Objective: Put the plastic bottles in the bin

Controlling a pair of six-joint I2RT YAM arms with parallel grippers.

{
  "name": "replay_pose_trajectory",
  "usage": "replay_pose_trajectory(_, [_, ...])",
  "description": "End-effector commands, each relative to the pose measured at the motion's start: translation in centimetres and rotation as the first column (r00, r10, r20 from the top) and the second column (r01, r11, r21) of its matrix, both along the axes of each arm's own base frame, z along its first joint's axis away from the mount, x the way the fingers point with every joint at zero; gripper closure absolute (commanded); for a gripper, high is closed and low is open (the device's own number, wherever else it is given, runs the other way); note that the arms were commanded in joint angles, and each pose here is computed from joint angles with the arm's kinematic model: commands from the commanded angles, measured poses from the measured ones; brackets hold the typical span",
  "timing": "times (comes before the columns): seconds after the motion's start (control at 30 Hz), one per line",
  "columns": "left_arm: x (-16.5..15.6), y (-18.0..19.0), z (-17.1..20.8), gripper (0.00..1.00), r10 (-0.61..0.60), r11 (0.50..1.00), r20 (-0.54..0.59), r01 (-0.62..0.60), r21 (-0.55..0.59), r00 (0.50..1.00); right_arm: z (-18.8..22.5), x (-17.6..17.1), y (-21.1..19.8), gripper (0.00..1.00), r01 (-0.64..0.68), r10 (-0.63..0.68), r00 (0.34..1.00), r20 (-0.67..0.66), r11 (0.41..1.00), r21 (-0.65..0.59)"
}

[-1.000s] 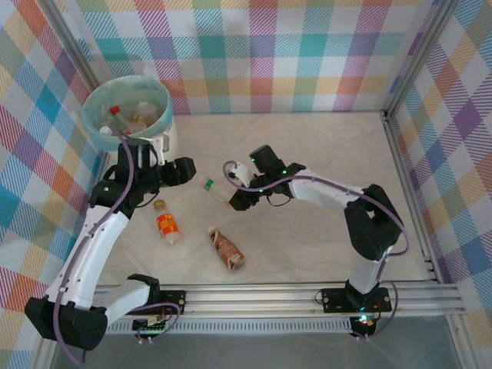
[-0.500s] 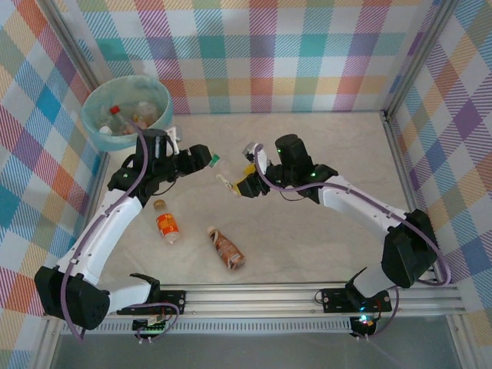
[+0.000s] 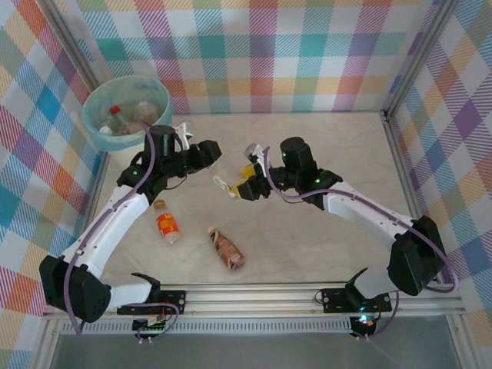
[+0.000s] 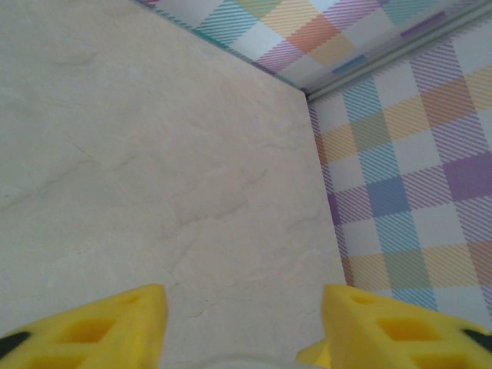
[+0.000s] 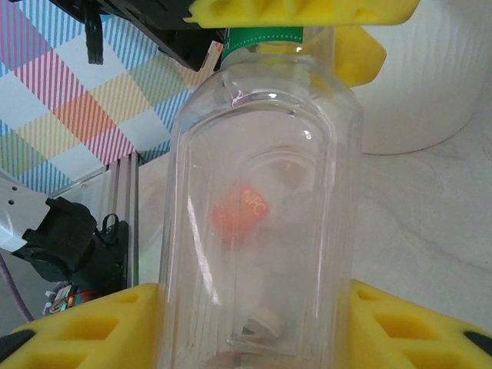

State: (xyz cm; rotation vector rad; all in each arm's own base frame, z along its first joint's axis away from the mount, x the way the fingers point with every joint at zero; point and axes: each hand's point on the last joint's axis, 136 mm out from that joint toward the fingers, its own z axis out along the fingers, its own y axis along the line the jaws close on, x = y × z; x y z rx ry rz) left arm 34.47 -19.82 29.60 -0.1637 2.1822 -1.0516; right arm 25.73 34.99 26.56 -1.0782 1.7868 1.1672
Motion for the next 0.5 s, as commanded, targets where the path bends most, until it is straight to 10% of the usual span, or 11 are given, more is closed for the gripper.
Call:
replay_pose_trajectory(0.0, [-0.3,-0.9,2.1,0.54,-0.033,0.999,0.049,0.035,-0.031,0.998,1.8,-0.7,0.1,0.47,-0.027,0.024,0.999,0.046,0.999,0.046])
replay_pose_trajectory(0.47, [0.5,4.8,13.2,0.66,0.133,0.973,0.332,-0.187,0.138,0.934,6.8,2.2,0.8,0.14,0.108,-0.11,0.994,0.021,0.99,0.095])
